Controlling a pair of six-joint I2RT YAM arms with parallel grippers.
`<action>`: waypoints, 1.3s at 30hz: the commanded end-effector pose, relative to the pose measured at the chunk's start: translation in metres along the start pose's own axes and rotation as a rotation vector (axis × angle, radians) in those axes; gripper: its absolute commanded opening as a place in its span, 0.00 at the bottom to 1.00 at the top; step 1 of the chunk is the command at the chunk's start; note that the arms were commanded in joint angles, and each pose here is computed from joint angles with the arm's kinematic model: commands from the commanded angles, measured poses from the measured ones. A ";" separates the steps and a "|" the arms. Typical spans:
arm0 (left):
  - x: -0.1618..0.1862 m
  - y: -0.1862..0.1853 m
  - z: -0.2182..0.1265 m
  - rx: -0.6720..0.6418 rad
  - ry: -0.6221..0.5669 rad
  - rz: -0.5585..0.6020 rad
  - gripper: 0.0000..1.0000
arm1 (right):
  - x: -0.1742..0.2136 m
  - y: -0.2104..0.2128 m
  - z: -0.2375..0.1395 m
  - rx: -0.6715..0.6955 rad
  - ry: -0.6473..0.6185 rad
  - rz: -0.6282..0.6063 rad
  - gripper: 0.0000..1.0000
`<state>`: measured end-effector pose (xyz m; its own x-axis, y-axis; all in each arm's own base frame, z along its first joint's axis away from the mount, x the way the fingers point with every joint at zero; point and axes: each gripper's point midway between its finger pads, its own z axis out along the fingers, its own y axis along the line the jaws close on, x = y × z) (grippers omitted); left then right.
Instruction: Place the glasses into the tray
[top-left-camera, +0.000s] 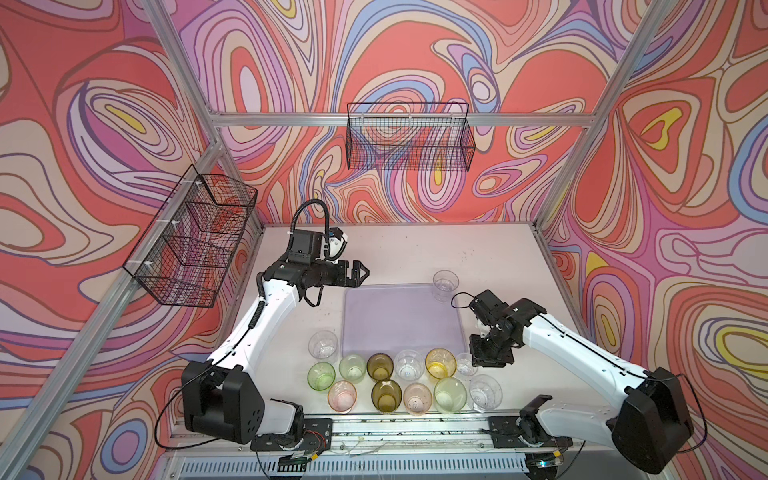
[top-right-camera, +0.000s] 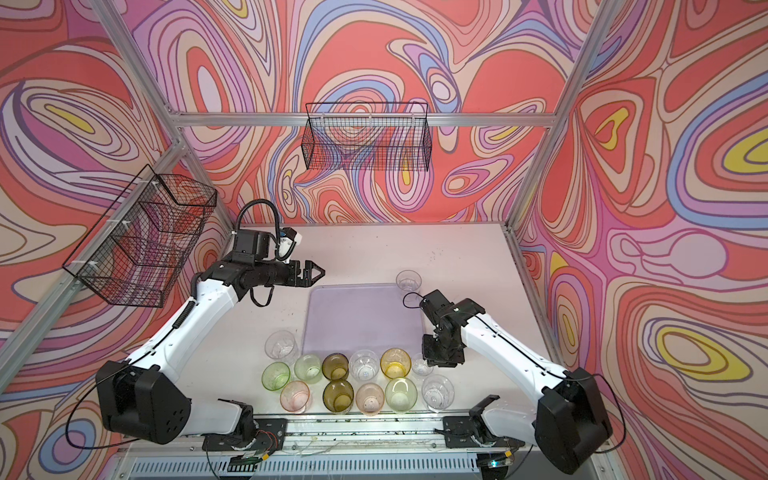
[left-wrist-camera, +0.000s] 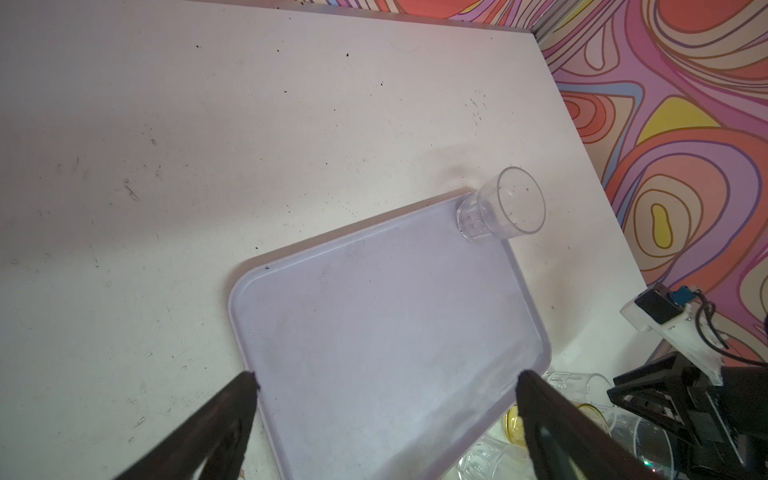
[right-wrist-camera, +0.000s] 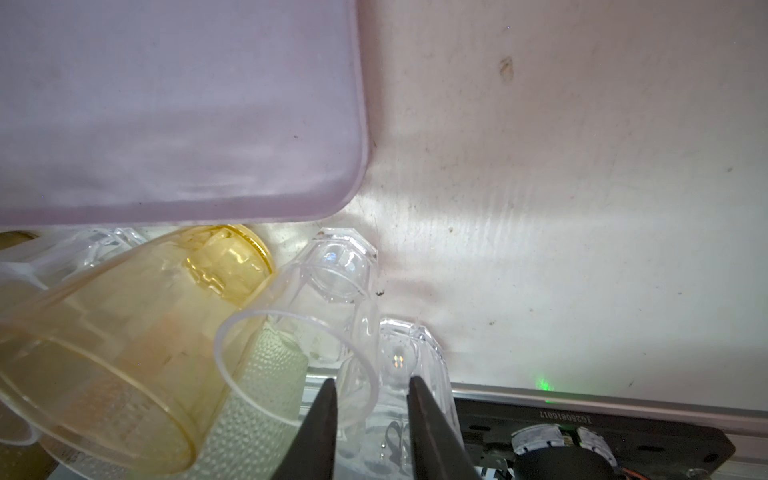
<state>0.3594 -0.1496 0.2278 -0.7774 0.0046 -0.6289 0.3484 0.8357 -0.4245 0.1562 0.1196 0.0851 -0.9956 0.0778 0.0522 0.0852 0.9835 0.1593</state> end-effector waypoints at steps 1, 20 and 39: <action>-0.001 -0.003 -0.003 0.019 0.016 -0.012 1.00 | -0.005 0.002 0.006 0.003 -0.015 0.007 0.28; -0.001 0.001 -0.003 -0.007 0.014 -0.029 0.99 | -0.010 -0.003 0.013 0.034 -0.022 -0.005 0.17; -0.001 -0.006 -0.002 0.034 0.032 -0.031 0.99 | -0.011 -0.007 0.001 0.050 -0.061 -0.004 0.08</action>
<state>0.3573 -0.1542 0.2238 -0.8101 -0.0052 -0.5863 0.3310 0.8212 -0.4648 0.1663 0.1159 0.0771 -0.9965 0.0819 0.0163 0.0833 0.9885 0.1262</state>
